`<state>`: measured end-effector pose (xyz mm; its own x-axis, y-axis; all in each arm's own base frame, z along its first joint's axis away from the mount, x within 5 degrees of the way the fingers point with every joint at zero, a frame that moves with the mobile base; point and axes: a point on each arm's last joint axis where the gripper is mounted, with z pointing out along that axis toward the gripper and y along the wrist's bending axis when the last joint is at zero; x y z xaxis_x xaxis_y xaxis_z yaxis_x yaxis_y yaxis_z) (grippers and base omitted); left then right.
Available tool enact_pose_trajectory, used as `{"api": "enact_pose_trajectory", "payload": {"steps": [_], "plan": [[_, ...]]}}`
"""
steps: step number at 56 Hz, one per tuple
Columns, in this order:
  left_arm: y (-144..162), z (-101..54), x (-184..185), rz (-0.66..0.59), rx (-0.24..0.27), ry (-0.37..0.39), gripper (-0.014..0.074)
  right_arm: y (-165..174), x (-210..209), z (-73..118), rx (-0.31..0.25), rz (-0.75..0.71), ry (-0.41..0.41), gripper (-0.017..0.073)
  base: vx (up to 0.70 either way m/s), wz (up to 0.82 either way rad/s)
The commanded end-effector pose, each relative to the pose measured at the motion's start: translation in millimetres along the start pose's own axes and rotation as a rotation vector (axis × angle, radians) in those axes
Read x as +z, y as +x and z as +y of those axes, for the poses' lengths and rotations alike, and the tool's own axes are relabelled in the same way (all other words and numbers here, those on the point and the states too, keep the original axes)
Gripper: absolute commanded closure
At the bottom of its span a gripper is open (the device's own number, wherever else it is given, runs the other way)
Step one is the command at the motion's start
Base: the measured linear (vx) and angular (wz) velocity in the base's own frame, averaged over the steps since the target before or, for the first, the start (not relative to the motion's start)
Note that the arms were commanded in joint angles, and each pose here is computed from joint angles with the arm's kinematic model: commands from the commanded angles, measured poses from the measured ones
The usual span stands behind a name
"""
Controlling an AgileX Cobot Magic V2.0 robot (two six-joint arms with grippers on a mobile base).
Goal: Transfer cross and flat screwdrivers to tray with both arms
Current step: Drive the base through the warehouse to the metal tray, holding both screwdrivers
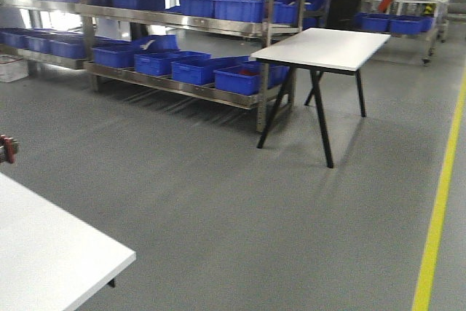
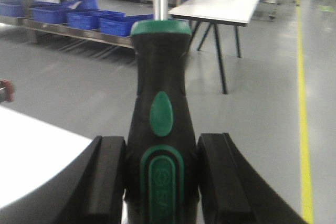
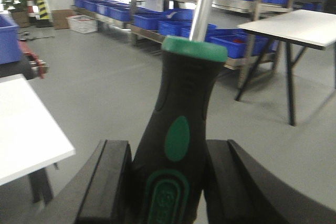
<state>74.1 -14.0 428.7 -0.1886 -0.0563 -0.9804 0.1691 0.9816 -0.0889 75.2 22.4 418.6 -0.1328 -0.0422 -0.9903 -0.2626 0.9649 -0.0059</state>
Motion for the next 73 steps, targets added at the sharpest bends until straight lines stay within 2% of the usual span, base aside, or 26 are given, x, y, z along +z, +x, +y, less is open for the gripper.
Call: {"api": "enact_pose_trajectory", "payload": {"steps": [1, 42, 73], "plan": [[-14.7, -1.9, -2.1, -0.109, -0.007, 0.017, 0.0594, -15.3, -2.1, -1.8, 0.001, -0.107, 0.021, 0.0567, 0.02, -0.59], [-14.7, -1.9, -2.1, -0.109, -0.007, 0.017, 0.0594, -15.3, -2.1, -1.8, 0.0, -0.107, 0.021, 0.0567, 0.17, -0.6], [-14.7, -1.9, -2.1, -0.109, -0.007, 0.017, 0.0594, -15.3, -2.1, -1.8, 0.0, -0.107, 0.021, 0.0567, 0.34, -0.13]]}}
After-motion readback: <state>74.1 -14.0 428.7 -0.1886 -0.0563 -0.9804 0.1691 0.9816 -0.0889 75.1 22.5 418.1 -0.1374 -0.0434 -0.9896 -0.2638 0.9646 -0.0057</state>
